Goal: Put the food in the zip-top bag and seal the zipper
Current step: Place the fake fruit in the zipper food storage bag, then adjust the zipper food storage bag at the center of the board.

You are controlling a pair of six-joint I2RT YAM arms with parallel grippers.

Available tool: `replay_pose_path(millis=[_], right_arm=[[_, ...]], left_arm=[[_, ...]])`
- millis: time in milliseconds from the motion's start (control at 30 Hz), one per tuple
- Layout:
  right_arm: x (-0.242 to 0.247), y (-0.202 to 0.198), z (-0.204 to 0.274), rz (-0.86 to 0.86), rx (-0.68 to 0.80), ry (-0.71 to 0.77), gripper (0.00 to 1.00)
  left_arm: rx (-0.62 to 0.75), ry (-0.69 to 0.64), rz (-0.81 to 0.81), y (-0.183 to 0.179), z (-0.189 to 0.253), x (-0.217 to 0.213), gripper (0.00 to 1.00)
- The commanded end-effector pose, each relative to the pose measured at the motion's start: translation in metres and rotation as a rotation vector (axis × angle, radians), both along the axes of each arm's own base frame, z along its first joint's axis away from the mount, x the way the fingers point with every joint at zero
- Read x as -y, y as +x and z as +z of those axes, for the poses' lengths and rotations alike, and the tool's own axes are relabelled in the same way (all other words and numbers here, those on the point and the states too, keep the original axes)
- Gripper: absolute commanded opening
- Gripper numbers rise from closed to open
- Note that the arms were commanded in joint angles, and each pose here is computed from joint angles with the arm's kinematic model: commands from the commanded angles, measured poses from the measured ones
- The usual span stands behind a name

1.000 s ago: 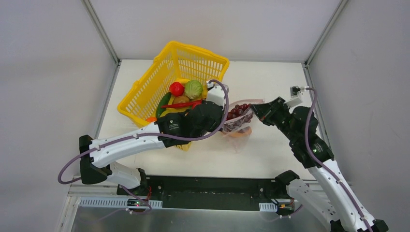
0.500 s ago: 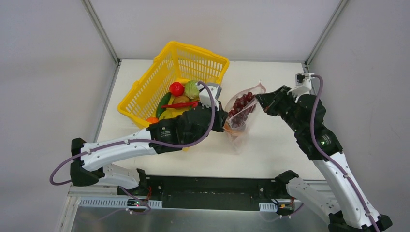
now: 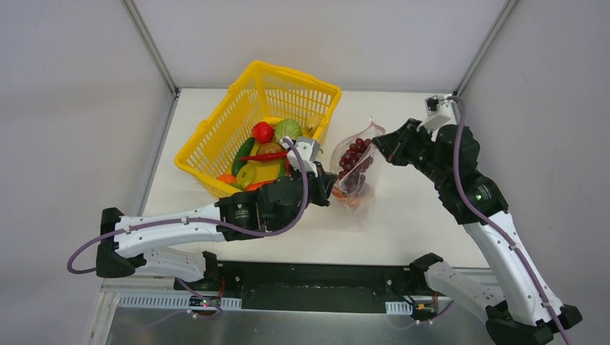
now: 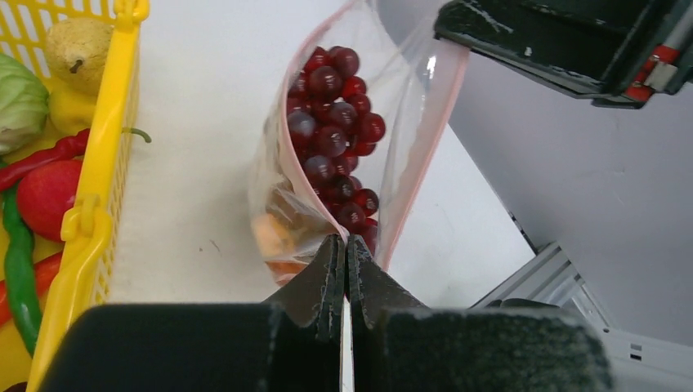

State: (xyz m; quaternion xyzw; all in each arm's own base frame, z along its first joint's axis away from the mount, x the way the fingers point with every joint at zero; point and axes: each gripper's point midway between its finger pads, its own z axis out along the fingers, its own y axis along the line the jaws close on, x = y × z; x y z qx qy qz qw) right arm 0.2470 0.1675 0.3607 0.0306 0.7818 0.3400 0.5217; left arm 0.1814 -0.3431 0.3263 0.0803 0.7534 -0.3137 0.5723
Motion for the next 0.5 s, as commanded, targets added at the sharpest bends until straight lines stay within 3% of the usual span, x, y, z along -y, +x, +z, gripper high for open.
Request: replay_pose_path(millis=[0, 100, 200, 267, 467], right_arm=[[-0.008, -0.001, 0.039, 0.093, 0.139, -0.031, 0.0], [-0.023, -0.019, 0.034, 0.225, 0.132, -0.02, 0.0], [-0.029, -0.032, 0.028, 0.298, 0.137, -0.018, 0.0], [-0.031, -0.036, 0.024, 0.325, 0.131, -0.021, 0.0], [-0.034, -0.041, 0.012, 0.362, 0.096, -0.041, 0.0]], left_arm=[[0.004, -0.004, -0.076, -0.011, 0.001, 0.012, 0.05], [-0.005, 0.064, -0.04, -0.006, -0.013, 0.005, 0.38], [-0.017, 0.093, -0.016, 0.001, -0.02, -0.005, 0.64], [-0.061, 0.103, -0.004, 0.008, -0.028, -0.012, 0.7], [-0.085, 0.108, 0.039, 0.027, -0.03, -0.036, 0.75]])
